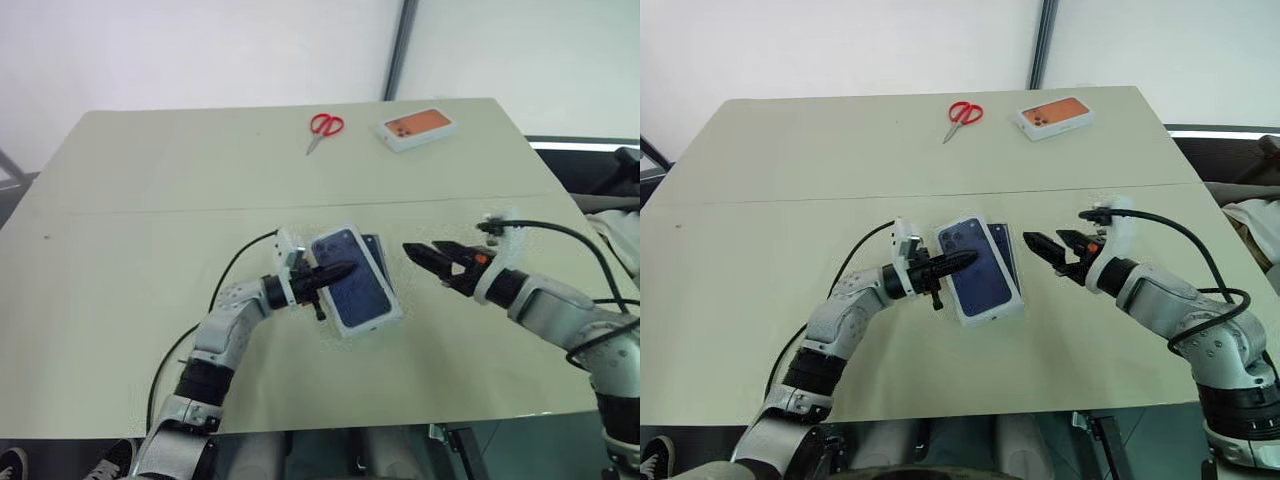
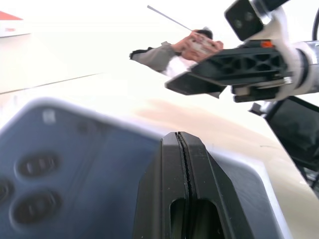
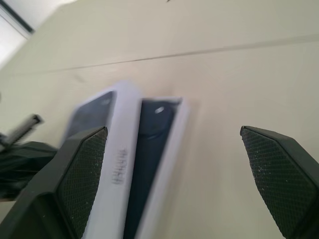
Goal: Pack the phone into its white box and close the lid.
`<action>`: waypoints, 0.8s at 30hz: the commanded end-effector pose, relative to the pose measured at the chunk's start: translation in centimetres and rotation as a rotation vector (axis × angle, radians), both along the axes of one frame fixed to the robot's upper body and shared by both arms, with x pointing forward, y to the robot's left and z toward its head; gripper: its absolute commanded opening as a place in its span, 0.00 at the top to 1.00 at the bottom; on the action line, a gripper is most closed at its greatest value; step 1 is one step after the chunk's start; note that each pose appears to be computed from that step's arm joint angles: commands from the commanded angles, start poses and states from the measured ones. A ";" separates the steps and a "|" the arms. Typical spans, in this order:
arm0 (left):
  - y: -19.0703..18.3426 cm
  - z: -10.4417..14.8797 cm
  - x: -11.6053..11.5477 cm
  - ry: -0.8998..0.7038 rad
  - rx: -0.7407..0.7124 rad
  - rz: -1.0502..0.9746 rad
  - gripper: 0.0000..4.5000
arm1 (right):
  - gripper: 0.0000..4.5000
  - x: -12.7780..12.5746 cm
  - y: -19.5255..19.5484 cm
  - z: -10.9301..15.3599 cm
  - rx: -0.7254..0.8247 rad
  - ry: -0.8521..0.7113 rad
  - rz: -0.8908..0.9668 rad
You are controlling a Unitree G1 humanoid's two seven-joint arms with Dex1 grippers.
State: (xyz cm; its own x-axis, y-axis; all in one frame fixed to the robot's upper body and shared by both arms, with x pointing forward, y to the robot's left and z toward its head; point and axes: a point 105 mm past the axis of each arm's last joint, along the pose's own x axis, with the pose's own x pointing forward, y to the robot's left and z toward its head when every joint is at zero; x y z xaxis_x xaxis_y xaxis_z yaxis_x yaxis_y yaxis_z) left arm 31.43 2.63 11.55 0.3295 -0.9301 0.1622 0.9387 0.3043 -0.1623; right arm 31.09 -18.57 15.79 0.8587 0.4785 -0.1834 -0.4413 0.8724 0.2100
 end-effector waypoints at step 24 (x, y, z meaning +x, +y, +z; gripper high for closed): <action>8.4 -2.3 -2.3 0.092 0.175 0.163 1.00 | 0.99 0.6 4.0 -1.5 -0.377 -0.262 0.223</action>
State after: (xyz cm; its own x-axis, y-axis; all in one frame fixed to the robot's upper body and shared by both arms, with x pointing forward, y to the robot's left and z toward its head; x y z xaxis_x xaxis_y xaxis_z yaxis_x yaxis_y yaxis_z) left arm 29.15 11.18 9.26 0.4738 -0.8794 -0.0464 0.8607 0.4735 -0.1869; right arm 31.68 -15.10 13.11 0.7848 0.5827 -0.2112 -0.6179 0.7623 -0.1929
